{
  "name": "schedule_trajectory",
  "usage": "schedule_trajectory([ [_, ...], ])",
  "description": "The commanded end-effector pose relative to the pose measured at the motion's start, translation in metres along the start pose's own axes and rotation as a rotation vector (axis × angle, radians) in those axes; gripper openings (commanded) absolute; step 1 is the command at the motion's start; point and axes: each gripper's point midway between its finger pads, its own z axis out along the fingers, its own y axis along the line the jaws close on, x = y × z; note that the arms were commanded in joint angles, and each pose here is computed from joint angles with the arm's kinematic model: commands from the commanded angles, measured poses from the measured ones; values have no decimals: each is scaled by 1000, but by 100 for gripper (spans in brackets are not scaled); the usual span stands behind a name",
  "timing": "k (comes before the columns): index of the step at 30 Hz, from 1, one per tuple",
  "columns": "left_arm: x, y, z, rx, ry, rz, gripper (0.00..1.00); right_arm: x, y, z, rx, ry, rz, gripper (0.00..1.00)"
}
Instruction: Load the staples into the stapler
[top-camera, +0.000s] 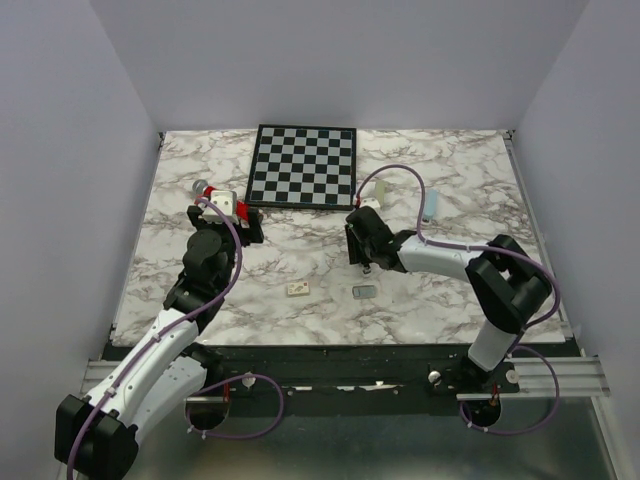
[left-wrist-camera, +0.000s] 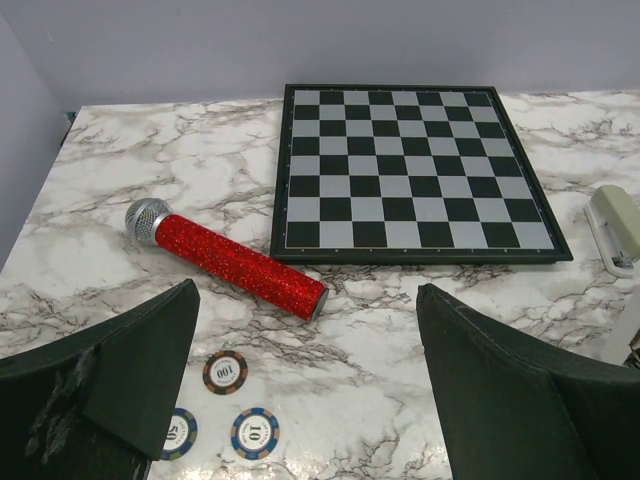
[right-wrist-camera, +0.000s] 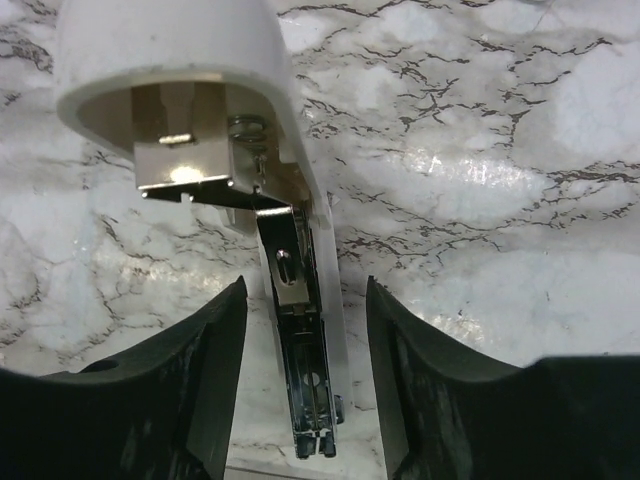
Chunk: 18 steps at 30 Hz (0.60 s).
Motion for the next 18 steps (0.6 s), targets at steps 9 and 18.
schedule_trajectory([
  [9,-8,-5,-2,15,-33,-17,96,-20,-1,-56,-30,-13,38,76],
  [18,-15,-5,-7,9,-52,-30,96,22,15,-96,-64,166,66,78],
])
